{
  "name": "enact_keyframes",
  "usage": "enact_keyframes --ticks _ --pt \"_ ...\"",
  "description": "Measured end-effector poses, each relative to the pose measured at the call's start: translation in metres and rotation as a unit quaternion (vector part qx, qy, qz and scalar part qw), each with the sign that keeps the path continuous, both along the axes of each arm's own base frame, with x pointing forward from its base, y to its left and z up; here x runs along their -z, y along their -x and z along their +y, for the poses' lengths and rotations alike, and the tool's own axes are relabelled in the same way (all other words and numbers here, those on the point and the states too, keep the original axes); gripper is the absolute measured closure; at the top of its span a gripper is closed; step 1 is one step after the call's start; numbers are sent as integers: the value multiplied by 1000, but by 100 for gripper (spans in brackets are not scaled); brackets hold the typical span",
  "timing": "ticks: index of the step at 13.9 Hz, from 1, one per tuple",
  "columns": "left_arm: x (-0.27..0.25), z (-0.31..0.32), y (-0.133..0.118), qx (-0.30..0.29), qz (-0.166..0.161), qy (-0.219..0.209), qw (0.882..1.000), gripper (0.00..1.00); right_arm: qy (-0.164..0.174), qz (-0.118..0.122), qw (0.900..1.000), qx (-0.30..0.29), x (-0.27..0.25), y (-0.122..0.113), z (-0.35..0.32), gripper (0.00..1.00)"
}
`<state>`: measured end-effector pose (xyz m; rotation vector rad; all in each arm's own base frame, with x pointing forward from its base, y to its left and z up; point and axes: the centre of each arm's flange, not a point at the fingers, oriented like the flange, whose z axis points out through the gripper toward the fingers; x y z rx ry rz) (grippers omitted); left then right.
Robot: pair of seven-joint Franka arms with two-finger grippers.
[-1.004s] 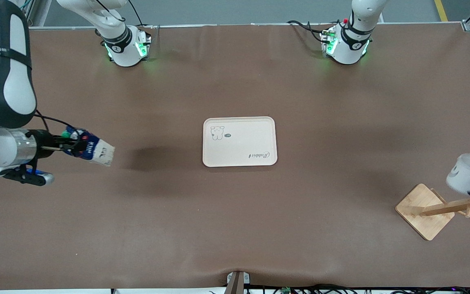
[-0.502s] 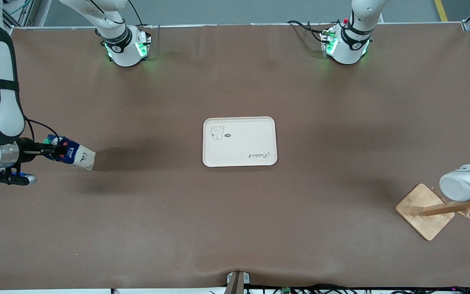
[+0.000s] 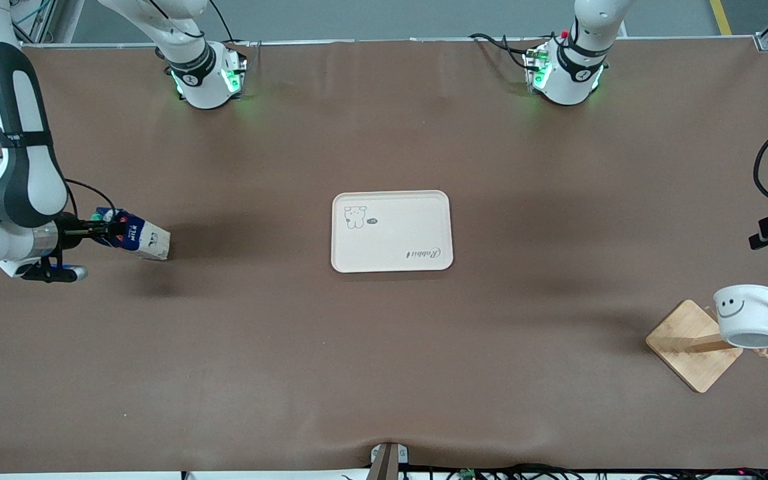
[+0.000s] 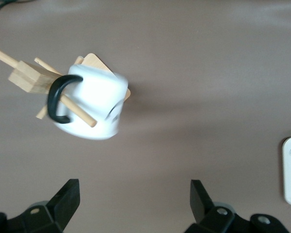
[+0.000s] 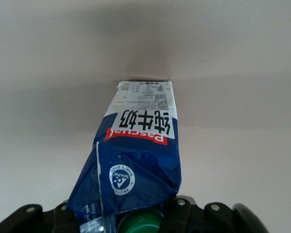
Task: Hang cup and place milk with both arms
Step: 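Lower the milk carton onto the table with the right gripper and release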
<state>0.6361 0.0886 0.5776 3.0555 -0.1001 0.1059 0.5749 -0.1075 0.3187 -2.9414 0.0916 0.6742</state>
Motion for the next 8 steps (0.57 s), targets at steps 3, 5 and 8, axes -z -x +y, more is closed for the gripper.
enact_keyframes --ticks 3,5,8 --pt "-4 -17 1 -30 3 5 1000 0 1 5 1000 -2 4 4 0 50" --pt "-8 -21 2 -37 1 4 999 0 4 8 1000 -5 9 7 0 50" --pt "-20 -32 5 -35 -7 0 999 0 6 8 1000 -7 10 8 0 43"
